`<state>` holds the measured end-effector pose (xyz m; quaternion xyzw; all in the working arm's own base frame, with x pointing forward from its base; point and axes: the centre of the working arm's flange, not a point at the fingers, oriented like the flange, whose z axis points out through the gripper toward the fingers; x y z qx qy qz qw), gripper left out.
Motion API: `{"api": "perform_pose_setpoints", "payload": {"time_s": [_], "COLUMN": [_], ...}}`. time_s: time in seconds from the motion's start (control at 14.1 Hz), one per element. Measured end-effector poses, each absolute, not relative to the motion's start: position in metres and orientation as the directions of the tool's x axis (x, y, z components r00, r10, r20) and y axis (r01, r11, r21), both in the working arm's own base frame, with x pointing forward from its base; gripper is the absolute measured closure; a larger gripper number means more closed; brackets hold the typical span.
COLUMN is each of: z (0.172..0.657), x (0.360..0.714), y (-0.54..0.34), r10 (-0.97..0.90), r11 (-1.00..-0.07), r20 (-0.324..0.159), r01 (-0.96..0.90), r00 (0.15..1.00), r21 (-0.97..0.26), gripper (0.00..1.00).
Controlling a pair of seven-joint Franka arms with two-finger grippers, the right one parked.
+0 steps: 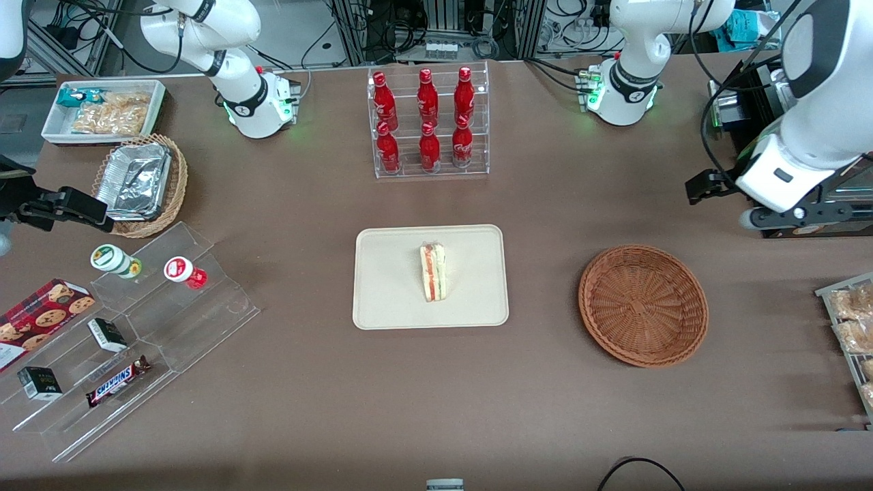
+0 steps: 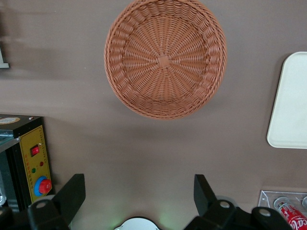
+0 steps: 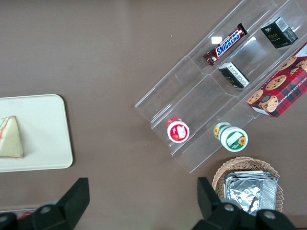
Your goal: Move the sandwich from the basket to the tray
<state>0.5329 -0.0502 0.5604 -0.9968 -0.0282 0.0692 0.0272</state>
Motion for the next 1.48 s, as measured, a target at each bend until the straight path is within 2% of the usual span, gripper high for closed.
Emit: {"api": "perform_pose_setpoints", "payload": {"time_s": [0.64,1.13,1.48], "z": [0.592,0.59,0.617], "x": [0.543,0.551,0.552], "y": [-0.054,-0.055,-0.055], "r10": [0.065,0.065,0.064], "r11": [-0.998,-0.998,-0.998], "r20": [-0.073,-0.072,-0.027], "r01": [0.066,0.066,0.065], "r00": [0.995,0.995,0.998], "r21": [0.01,0.012,0.019], "gripper": [0.0,0.0,0.0]}}
